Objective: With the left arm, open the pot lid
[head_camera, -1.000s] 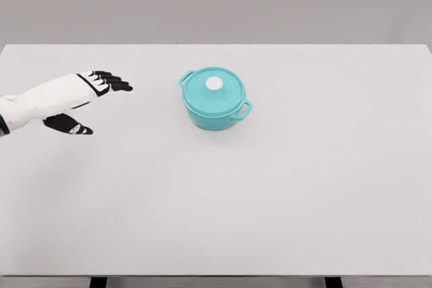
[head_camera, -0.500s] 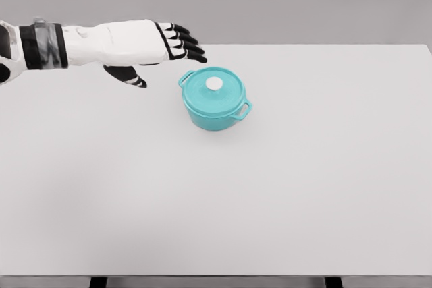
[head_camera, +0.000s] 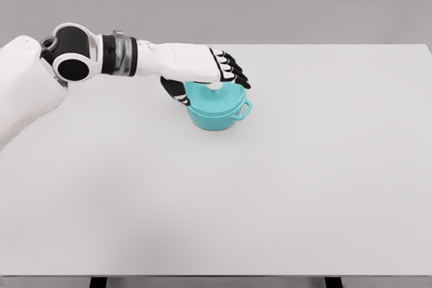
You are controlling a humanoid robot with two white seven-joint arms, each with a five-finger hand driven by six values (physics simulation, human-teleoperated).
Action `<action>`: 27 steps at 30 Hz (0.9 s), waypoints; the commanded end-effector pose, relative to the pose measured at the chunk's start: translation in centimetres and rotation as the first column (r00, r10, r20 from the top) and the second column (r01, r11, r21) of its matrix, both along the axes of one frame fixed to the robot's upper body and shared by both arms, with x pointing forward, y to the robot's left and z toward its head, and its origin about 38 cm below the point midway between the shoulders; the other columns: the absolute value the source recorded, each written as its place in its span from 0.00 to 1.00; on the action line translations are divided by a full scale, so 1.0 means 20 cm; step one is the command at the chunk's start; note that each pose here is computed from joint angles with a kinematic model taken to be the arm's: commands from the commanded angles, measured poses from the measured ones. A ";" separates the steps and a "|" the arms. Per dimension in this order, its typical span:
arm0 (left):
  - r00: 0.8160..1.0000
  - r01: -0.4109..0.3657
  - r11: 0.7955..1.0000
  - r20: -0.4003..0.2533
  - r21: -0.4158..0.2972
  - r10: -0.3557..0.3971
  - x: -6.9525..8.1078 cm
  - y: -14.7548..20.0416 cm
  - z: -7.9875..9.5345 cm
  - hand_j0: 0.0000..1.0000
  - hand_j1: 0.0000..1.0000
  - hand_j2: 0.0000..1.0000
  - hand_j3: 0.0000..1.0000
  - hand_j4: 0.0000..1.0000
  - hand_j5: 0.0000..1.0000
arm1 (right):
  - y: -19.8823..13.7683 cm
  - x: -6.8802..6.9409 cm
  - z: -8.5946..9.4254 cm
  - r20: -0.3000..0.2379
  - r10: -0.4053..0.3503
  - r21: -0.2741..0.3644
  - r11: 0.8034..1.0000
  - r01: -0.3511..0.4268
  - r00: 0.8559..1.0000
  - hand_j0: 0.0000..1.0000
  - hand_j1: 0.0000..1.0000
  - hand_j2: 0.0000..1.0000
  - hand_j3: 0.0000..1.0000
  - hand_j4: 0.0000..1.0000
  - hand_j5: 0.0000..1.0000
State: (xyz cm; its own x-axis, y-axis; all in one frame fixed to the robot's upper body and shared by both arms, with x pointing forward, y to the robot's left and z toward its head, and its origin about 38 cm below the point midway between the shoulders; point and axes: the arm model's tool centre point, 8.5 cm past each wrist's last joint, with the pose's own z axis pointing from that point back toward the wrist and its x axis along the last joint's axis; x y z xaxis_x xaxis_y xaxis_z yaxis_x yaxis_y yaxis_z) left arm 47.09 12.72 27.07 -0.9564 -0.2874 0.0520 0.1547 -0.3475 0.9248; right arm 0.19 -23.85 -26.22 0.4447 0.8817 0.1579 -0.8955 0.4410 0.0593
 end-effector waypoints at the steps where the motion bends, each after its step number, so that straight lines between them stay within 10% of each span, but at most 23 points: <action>1: 1.000 -0.010 1.000 -0.008 -0.001 0.010 0.01 0.00 -0.01 1.00 1.00 1.00 1.00 1.00 1.00 | 0.00 0.00 0.00 0.000 0.000 0.000 1.000 0.000 1.000 1.00 1.00 1.00 1.00 1.00 1.00; 15: 0.999 -0.043 0.997 0.030 0.070 0.041 0.09 -0.05 -0.06 0.78 0.78 0.78 0.78 0.78 0.78 | 0.00 0.00 0.00 0.000 0.000 0.000 1.000 0.000 1.000 1.00 1.00 1.00 1.00 1.00 1.00; 27: 0.997 -0.081 0.993 0.004 0.091 0.081 0.15 -0.06 -0.13 0.79 0.79 0.79 0.79 0.79 0.79 | 0.00 0.00 0.00 0.000 0.000 0.000 1.000 0.000 1.000 1.00 1.00 1.00 1.00 1.00 1.00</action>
